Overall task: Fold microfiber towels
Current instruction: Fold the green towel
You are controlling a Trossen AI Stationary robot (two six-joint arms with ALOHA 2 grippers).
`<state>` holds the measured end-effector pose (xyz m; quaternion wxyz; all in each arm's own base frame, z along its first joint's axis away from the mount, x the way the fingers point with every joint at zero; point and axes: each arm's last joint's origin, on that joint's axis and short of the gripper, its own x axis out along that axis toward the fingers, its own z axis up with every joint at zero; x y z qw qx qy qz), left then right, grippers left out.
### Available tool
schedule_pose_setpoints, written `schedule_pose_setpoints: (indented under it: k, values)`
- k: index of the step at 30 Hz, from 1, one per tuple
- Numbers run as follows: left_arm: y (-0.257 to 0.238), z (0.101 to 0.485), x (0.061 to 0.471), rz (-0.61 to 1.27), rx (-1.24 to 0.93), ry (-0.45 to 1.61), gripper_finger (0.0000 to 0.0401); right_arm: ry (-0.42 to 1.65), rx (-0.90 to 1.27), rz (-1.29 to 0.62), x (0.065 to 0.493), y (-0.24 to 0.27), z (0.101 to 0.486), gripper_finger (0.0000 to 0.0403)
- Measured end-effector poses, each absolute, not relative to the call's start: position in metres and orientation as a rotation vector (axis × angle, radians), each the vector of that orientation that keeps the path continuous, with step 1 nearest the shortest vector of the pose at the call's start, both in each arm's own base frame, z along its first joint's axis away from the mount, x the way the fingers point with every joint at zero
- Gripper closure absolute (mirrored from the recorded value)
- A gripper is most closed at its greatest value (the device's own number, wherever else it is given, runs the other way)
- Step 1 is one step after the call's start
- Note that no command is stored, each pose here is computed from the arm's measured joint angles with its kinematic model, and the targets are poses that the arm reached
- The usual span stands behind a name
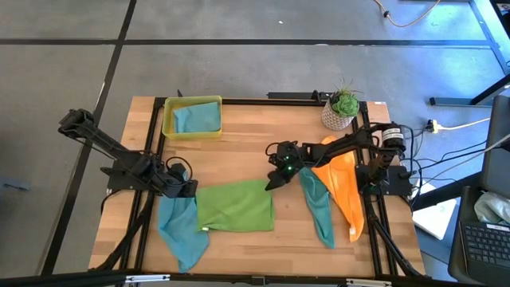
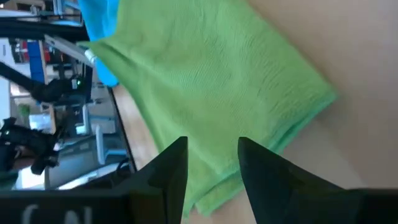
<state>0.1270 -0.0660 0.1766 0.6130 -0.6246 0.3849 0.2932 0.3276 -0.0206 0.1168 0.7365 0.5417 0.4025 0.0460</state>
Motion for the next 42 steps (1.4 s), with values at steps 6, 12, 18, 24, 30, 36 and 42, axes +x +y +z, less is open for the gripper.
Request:
schedule_pose_setpoints:
  k: [6,12,18,24,30,36,42]
  values:
    - [-0.066,0.177,0.127,0.674,-1.442,0.886,0.0271,0.951,1.198,-0.008,0.32,-0.027,0.109,0.0259]
    - [-0.067,0.177,0.128,0.665,-1.449,0.882,0.0271,0.894,1.189,-0.058,0.323,-0.032,0.111,0.0259]
    - [-0.067,0.178,0.128,0.659,-1.454,0.878,0.0271,0.861,1.183,-0.057,0.325,-0.032,0.113,0.0259]
    - [-0.067,0.178,0.129,0.663,-1.451,0.86,0.0271,0.85,1.164,-0.062,0.327,-0.028,0.111,0.0263]
    - [-0.066,0.178,0.13,0.674,-1.445,0.828,0.0271,0.855,1.165,-0.036,0.327,-0.025,0.112,0.029]
    - [-0.068,0.17,0.132,0.716,-1.405,0.895,0.0271,0.842,1.16,-0.018,0.328,-0.025,0.113,0.0329]
    - [-0.071,0.158,0.137,0.794,-1.339,0.928,0.0271,0.834,1.157,-0.012,0.329,-0.025,0.114,0.0365]
